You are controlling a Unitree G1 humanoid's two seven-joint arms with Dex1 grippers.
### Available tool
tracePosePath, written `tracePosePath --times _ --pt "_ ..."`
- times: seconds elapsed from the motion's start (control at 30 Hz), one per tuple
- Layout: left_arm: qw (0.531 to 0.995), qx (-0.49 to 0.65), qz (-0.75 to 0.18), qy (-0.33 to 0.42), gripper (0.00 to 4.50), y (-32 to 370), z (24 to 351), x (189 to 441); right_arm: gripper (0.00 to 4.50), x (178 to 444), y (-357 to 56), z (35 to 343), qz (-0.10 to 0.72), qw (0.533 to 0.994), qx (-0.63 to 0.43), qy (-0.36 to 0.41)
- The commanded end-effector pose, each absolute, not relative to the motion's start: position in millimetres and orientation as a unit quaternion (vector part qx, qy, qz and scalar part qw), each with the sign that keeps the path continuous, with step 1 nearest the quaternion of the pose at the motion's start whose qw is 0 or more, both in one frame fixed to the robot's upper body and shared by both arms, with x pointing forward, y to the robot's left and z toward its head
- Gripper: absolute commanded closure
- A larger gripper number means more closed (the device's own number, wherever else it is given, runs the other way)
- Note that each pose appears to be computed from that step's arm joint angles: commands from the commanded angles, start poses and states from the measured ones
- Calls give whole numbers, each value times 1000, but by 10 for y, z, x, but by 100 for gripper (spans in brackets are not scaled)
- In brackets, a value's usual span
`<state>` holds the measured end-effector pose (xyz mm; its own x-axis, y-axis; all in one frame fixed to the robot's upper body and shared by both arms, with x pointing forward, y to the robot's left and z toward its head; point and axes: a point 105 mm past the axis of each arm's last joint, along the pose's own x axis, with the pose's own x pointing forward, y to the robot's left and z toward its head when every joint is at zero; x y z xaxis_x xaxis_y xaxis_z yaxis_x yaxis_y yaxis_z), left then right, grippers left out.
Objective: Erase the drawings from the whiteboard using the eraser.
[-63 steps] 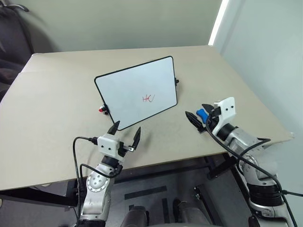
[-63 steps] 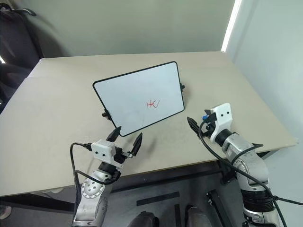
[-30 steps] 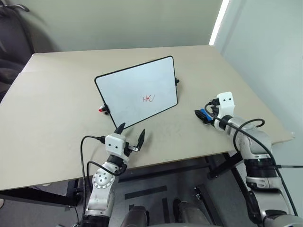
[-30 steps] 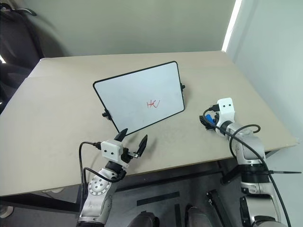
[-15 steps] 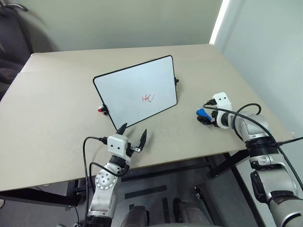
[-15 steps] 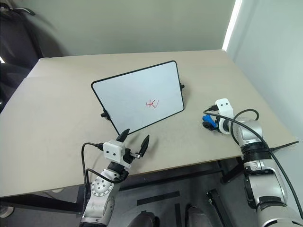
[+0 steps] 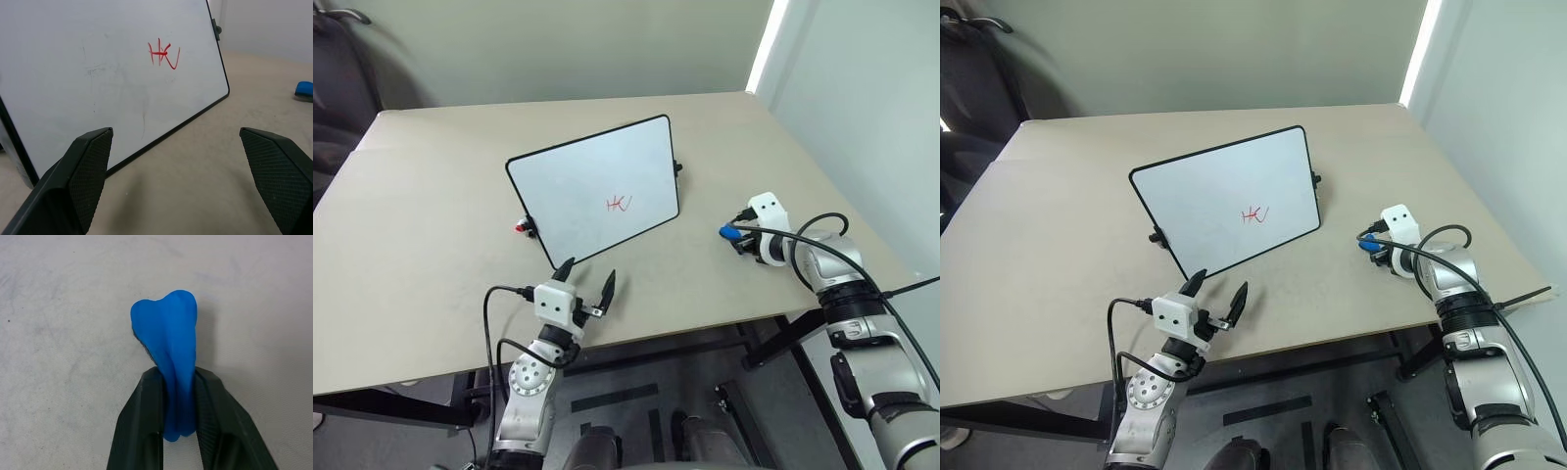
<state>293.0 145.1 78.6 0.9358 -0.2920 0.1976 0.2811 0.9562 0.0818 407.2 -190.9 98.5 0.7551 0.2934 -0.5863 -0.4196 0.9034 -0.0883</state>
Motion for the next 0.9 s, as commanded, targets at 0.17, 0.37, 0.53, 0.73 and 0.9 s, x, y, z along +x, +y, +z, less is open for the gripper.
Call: tracePosePath --times 0.17,0.37,0.53,0.73,0.9 --pt "980 29 -143 -131 0 1459 919 2912 400 4049 -1739 1336 215 941 -112 237" --pt "981 31 -142 -132 0 1478 925 2903 400 3952 -1274 1660 273 940 -96 180" --pt "980 34 -142 -132 0 1489 930 2904 400 3891 -706 1837 335 926 -95 144" --pt "981 37 -142 -130 0 1490 924 2902 400 3917 -293 1944 371 916 -95 119" --pt "981 40 -140 -130 0 1491 928 2902 400 3986 -117 1971 384 912 -93 112"
